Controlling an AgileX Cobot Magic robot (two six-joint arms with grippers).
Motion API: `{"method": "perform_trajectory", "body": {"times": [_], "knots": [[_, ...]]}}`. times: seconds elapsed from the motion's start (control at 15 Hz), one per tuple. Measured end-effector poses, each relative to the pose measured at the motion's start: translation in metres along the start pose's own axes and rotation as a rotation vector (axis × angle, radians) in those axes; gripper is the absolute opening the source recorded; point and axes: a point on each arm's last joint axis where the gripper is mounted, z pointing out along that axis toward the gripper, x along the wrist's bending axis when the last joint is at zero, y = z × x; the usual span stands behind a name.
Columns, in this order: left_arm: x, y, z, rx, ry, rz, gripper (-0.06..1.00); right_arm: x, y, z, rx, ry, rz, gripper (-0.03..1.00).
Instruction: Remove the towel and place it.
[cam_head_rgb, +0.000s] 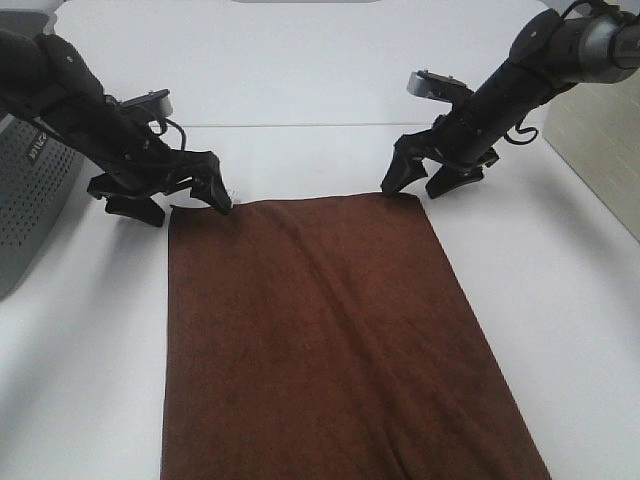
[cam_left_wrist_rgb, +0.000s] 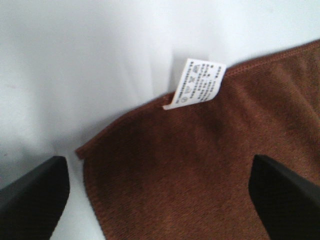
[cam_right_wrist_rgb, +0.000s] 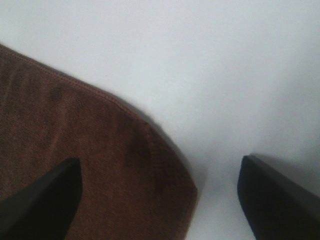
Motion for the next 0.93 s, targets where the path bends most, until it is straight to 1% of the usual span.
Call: {"method": "perform_trajectory", "body": {"times": [0.07, 0.13, 0.27, 0.6, 0.93], "knots": [[-0.0102, -0.0008, 0.0056, -0.008, -0.009, 0.018, 0.82, 0.0093, 0.0009, 0.0045, 0.006, 0.005, -0.019, 0.82], [-0.0133, -0.0019, 0.0075, -0.005, -0.010, 0.024, 0.77, 0.0124, 0.0010, 0.0060, 0.009, 0.006, -0.026, 0.82], [-0.0141, -0.0024, 0.0087, -0.004, -0.010, 0.027, 0.69, 0.0151, 0.0006, 0.0077, 0.018, -0.001, -0.041, 0.81], [-0.0130, -0.0027, 0.0091, 0.000, 0.001, 0.041, 0.59, 0.0143, 0.0004, 0.0077, 0.021, -0.011, -0.049, 0.79], [-0.0128, -0.0030, 0.0095, 0.002, 0.001, 0.040, 0.58, 0.0126, 0.0015, 0.0085, 0.006, -0.025, -0.042, 0.75]]}}
